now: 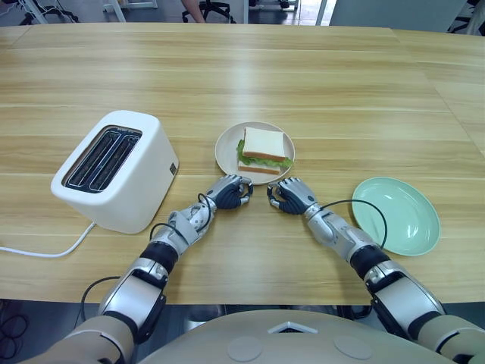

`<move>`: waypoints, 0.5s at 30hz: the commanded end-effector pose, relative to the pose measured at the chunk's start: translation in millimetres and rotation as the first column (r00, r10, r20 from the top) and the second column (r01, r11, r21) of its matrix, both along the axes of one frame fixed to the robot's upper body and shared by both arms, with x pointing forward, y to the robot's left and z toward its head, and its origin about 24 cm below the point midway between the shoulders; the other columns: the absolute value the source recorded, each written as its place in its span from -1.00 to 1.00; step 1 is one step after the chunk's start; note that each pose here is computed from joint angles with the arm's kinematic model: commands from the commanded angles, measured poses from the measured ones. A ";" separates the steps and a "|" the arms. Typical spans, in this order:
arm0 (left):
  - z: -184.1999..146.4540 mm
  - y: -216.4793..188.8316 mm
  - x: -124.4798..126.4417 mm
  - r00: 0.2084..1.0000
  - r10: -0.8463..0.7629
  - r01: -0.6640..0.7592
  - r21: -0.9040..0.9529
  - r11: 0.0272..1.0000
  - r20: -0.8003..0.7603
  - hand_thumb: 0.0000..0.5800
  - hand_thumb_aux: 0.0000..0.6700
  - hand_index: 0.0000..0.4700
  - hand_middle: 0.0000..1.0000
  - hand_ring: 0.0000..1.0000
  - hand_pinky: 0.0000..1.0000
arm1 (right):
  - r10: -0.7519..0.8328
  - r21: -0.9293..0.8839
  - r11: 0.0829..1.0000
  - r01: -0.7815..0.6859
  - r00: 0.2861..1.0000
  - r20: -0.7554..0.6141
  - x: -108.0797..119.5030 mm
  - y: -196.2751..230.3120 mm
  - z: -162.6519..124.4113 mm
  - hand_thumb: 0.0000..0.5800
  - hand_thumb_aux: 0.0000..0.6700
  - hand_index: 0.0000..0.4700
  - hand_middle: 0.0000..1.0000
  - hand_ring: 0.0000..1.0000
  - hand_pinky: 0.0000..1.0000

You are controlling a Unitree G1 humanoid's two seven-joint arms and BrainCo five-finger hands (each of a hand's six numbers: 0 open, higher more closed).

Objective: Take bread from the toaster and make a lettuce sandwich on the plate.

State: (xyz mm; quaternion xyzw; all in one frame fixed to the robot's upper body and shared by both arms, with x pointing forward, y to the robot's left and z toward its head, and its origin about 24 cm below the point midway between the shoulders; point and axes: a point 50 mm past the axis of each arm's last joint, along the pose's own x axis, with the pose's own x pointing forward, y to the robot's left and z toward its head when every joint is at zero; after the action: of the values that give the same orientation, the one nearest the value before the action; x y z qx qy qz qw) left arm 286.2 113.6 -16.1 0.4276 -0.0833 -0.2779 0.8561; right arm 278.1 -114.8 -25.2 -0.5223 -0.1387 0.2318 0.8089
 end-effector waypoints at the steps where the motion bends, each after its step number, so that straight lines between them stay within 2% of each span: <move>1: -18.7 3.3 -0.5 0.997 0.049 -0.043 0.084 0.996 -0.064 1.00 1.00 0.96 1.00 1.00 1.00 | -0.042 -0.055 0.998 0.040 0.998 -0.048 1.5 -1.3 -13.2 1.00 1.00 0.96 1.00 1.00 1.00; 10: -18.2 -2.4 2.6 0.996 0.074 -0.073 0.039 0.997 -0.041 1.00 1.00 0.96 1.00 1.00 1.00 | -0.069 -0.028 0.997 0.069 0.997 -0.028 6.9 3.8 -13.2 1.00 1.00 0.96 1.00 1.00 1.00; 13: -6.1 -6.1 -4.9 1.000 0.022 -0.022 -0.137 0.990 0.001 1.00 1.00 0.96 1.00 1.00 1.00 | -0.049 0.107 0.993 0.045 0.998 0.040 5.6 4.4 -0.6 1.00 1.00 0.96 1.00 1.00 1.00; 14: 2.3 -7.3 -8.7 0.999 0.001 0.007 -0.224 0.975 0.036 1.00 1.00 0.96 1.00 1.00 1.00 | -0.033 0.184 0.983 0.018 0.996 0.077 3.7 5.0 7.1 0.96 0.73 0.70 0.95 0.95 0.95; 15: 11.3 -7.4 -12.9 0.997 -0.015 0.037 -0.296 0.955 0.077 1.00 1.00 0.96 1.00 1.00 1.00 | -0.008 0.261 0.965 -0.022 0.993 0.114 0.3 5.9 15.5 0.81 0.38 0.35 0.88 0.88 0.88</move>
State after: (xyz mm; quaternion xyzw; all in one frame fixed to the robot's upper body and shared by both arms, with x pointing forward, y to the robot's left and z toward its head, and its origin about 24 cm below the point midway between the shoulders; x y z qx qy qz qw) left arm 281.7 105.7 -18.9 0.3628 -0.1090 -0.2543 0.8899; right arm 283.3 -108.4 -24.4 -0.4843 -0.1628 0.1971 0.8367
